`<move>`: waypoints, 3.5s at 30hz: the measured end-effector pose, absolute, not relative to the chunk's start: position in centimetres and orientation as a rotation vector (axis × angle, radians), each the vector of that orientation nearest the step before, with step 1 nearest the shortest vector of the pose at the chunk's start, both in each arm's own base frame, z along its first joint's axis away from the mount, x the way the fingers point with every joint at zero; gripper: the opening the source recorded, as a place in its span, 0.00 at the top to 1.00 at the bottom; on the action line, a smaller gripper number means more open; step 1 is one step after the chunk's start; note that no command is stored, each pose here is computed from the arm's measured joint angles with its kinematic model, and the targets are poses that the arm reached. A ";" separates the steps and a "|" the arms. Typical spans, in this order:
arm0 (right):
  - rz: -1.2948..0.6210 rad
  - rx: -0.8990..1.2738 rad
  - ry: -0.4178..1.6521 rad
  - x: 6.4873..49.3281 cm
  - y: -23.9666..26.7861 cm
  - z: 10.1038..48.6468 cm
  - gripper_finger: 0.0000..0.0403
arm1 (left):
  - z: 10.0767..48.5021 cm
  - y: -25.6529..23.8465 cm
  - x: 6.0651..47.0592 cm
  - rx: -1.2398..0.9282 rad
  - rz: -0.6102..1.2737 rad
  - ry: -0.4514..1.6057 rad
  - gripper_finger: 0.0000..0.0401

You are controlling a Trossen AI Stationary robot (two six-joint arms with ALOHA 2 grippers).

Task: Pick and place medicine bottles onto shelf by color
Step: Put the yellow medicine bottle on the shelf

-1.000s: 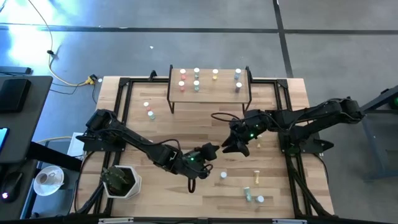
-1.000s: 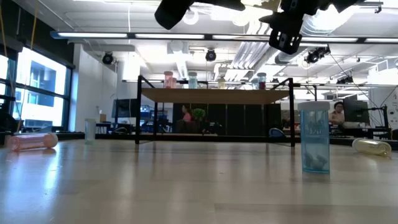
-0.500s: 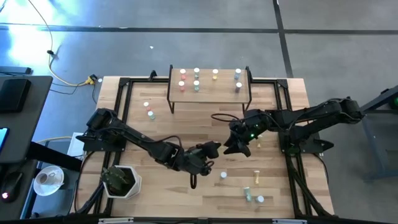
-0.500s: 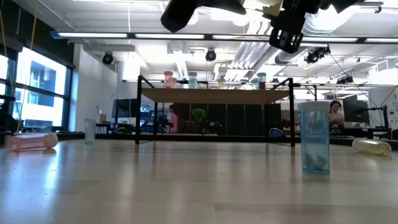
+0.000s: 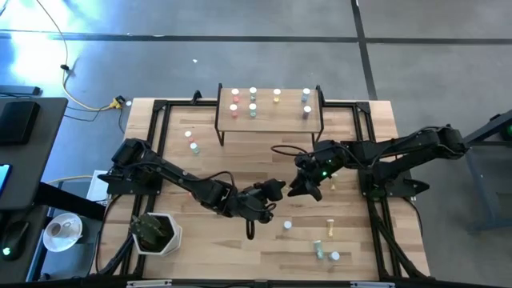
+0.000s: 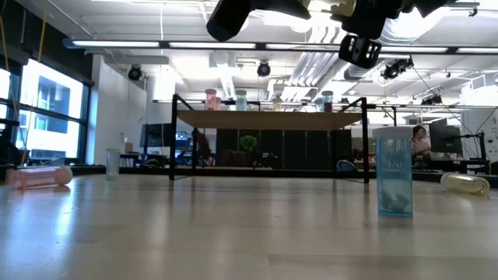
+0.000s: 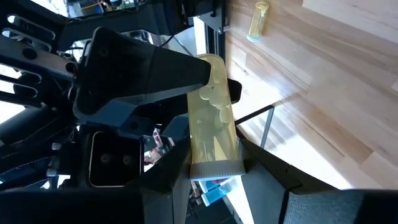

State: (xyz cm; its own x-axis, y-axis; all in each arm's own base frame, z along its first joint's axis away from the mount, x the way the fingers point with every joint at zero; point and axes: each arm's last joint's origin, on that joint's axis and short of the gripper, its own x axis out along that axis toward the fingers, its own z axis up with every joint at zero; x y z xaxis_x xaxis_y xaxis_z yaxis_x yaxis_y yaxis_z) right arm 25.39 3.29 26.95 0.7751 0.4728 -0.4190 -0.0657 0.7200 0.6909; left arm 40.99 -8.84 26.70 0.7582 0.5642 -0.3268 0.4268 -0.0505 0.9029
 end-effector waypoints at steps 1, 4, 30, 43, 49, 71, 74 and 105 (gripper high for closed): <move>0.320 0.712 0.622 25.4 3.3 27.0 0.78 | 26.7 -8.9 41.0 1.676 0.131 0.793 0.72; 0.322 0.712 0.623 25.4 3.3 27.0 0.79 | 26.7 -8.9 41.0 1.672 0.130 0.789 0.72; 0.255 0.690 0.587 25.3 3.1 27.2 0.78 | 27.1 -8.6 40.6 1.308 0.508 0.796 0.48; 0.133 0.533 0.418 22.8 2.4 29.9 0.78 | 27.3 -6.7 40.6 1.172 0.756 0.827 0.48; 0.075 0.406 0.336 21.7 2.4 31.0 0.78 | 27.2 -4.3 41.1 0.978 0.797 0.755 0.48; -0.289 0.037 0.223 15.4 0.6 34.5 0.78 | 28.2 2.8 43.3 0.275 0.282 0.333 0.48; -0.285 0.061 0.265 14.5 0.7 34.9 0.78 | 28.3 3.6 43.3 0.264 0.259 0.318 0.48; -0.156 -0.040 -0.009 8.2 1.1 37.7 0.78 | 31.7 5.4 43.5 0.239 0.198 -0.052 0.48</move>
State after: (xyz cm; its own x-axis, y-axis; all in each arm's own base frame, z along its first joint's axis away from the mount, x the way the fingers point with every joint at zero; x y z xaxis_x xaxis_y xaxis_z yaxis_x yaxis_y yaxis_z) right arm 8.22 1.08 37.66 0.9878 -0.1552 0.0117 0.1556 0.9871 -0.0391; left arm 43.54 5.36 31.72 0.9793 0.1883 0.0742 -0.2005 0.9522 0.2303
